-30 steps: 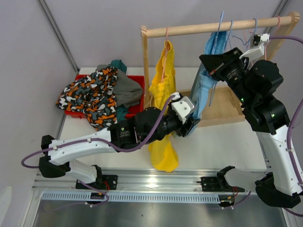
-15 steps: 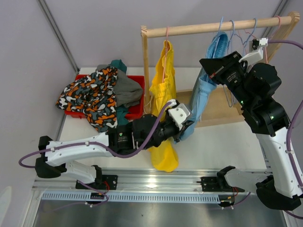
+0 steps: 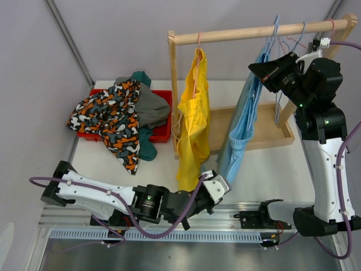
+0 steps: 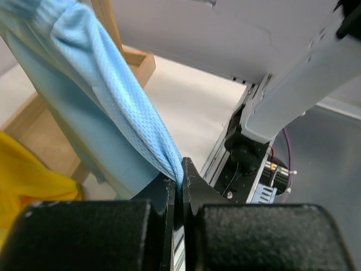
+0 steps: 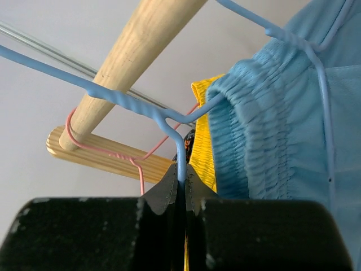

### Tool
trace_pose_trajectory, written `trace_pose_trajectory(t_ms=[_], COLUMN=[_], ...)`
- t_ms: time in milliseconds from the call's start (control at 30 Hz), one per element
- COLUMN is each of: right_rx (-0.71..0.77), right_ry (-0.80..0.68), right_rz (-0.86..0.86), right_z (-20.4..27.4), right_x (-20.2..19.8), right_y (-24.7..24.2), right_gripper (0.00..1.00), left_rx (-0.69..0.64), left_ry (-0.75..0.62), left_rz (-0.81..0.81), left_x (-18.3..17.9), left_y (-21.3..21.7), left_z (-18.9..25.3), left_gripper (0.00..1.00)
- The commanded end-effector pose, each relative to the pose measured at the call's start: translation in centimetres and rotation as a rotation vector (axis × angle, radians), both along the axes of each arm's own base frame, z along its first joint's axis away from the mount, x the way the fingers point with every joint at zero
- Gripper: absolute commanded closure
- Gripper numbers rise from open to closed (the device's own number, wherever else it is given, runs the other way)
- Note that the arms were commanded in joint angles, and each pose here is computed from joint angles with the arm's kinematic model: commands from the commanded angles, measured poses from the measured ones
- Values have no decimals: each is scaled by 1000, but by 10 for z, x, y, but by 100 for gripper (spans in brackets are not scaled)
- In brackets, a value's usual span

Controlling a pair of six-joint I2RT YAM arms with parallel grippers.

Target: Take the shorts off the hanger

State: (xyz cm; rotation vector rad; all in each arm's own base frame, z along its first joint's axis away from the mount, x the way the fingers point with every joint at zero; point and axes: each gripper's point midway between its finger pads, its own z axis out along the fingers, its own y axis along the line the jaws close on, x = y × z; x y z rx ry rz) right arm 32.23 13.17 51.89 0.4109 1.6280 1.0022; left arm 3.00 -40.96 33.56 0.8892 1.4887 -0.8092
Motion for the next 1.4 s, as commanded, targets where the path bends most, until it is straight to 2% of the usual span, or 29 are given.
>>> trace_pose_trajectory(t_ms=[0, 100, 167, 367, 400, 600, 700, 833, 867, 900, 1033, 1100, 1233, 1367], right_rx=[32, 31, 40, 75, 72, 93, 115, 193, 230, 309, 291, 265, 223, 188], right_ry=[-238, -193, -179, -90, -64, -72, -81, -87, -77, -17, -61, -62, -38, -16], right_rz=[-45, -35, 8, 100, 110, 224, 286, 407, 459, 538, 501, 507, 501, 466], right_z=[64, 49, 42, -2, -9, 3, 18, 43, 47, 49, 64, 61, 50, 43], right_x=[-12, -14, -28, -83, -90, -142, -159, -172, -175, -177, -172, -160, -108, -59], right_y=[-15, -15, -10, -2, -2, 8, 14, 28, 34, 42, 38, 41, 48, 48], right_gripper=[100, 100, 100, 100, 100, 100, 100, 100, 100, 100, 100, 100, 100, 100], left_rx=[12, -1, 26, 19, 26, 58, 100, 118, 94, 119, 91, 64, 41, 91], left_ry=[70, 46, 29, 16, 15, 54, 57, 94, 112, 123, 165, 166, 135, 110], left_rz=[-73, -56, -3, 161, 207, 347, 373, 371, 372, 378, 370, 337, 323, 278], left_x=[-30, -26, -9, 71, 93, 170, 184, 179, 176, 176, 164, 145, 108, 58], left_y=[-15, -27, -34, -39, -37, -24, -21, -15, -11, -6, 6, 11, 19, 23], left_z=[-26, -19, -24, 13, 16, 19, 6, -15, -12, -27, -27, -19, 2, 10], left_gripper=[100, 100, 100, 100, 100, 100, 100, 100, 100, 100, 100, 100, 100, 100])
